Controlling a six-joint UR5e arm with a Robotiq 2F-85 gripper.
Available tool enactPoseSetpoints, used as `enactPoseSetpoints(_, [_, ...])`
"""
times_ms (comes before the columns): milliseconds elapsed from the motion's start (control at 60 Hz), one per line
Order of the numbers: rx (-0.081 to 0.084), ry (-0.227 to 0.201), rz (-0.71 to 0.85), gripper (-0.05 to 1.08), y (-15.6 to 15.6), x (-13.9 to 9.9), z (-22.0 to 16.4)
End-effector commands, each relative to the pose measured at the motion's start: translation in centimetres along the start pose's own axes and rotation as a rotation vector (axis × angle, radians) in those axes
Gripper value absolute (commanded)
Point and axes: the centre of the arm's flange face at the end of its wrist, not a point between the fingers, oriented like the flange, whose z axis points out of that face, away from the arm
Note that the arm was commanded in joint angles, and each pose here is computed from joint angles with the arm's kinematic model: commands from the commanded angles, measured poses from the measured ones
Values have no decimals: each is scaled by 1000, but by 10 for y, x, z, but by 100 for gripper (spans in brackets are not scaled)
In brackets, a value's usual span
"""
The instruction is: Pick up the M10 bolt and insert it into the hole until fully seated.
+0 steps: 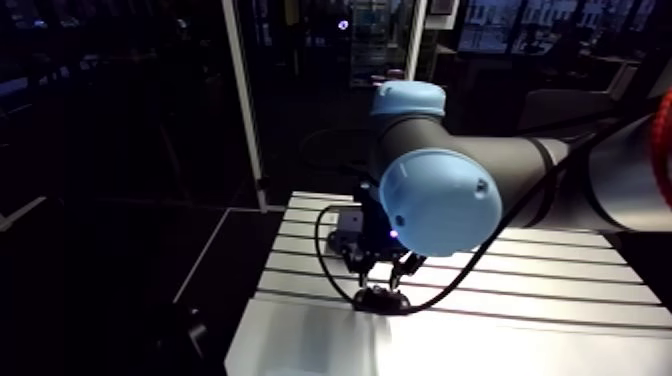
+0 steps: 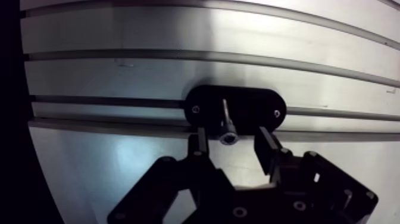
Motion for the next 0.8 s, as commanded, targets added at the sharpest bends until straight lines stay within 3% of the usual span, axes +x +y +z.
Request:
enactPoseSetpoints(17, [0, -3, -3, 48, -2, -1, 1])
enactPoseSetpoints(800, [-4, -9, -2, 53, -1, 0, 4])
